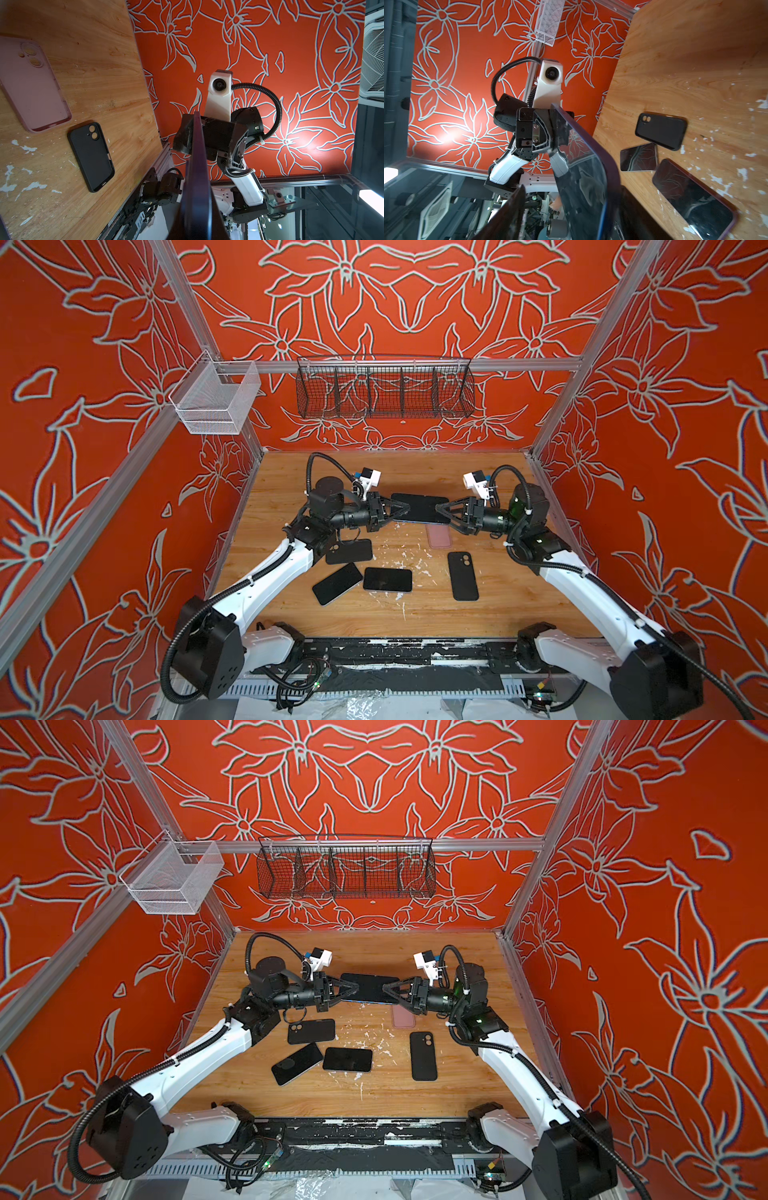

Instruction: Put the phone into the phone case

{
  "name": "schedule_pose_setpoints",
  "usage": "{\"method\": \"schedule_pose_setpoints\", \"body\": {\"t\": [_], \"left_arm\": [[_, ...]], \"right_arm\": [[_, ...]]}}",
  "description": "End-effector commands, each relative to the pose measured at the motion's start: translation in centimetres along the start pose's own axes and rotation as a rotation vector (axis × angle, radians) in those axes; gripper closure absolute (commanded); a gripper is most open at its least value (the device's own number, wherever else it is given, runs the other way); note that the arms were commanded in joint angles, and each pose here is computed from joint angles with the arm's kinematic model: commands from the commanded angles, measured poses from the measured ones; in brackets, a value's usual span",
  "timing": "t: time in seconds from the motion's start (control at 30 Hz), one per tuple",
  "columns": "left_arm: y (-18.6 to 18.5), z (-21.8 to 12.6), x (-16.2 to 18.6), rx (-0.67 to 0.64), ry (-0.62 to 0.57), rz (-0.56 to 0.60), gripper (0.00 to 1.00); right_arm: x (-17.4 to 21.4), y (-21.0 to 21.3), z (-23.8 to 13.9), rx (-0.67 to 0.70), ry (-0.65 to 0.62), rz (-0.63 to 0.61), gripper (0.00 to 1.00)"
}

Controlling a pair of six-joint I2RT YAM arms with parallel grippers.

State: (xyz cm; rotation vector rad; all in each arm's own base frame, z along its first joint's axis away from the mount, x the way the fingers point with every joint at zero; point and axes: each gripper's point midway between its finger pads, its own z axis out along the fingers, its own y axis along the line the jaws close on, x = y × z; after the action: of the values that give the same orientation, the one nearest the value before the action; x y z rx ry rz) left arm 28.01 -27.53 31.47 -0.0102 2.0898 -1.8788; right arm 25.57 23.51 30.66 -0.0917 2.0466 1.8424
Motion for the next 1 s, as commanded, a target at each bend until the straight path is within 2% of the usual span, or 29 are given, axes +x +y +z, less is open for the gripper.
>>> {"method": "schedule_pose_setpoints", "body": {"t": [0.0, 0.13, 0.4, 0.87, 0.97], "left_arm": [[-3.3, 0.0, 0.0, 0.12, 0.038, 0.097, 0.92], [-2.7, 0.5, 0.1, 0.134, 0.067, 0.087, 0.92], [-2.0, 1.3, -0.3, 0.137, 0.101, 0.074, 0.92], [-1.6, 1.6, -0.5, 0.151, 0.147, 0.069, 0.92], [-1.6, 1.2, -0.9, 0.159, 0.131, 0.063, 0.9]], "right_arm": [[-0.1, 1.5, 0.6, -0.063, 0.011, -0.003, 0.38], [-0.4, 1.9, 0.8, -0.058, 0.024, -0.001, 0.45], [-0.1, 2.1, 0.7, -0.056, 0.029, -0.008, 0.54], [-0.4, 2.3, 0.6, -0.067, 0.024, -0.044, 0.82], [-0.7, 2.2, 0.6, -0.067, 0.009, -0.045, 0.89]]}}
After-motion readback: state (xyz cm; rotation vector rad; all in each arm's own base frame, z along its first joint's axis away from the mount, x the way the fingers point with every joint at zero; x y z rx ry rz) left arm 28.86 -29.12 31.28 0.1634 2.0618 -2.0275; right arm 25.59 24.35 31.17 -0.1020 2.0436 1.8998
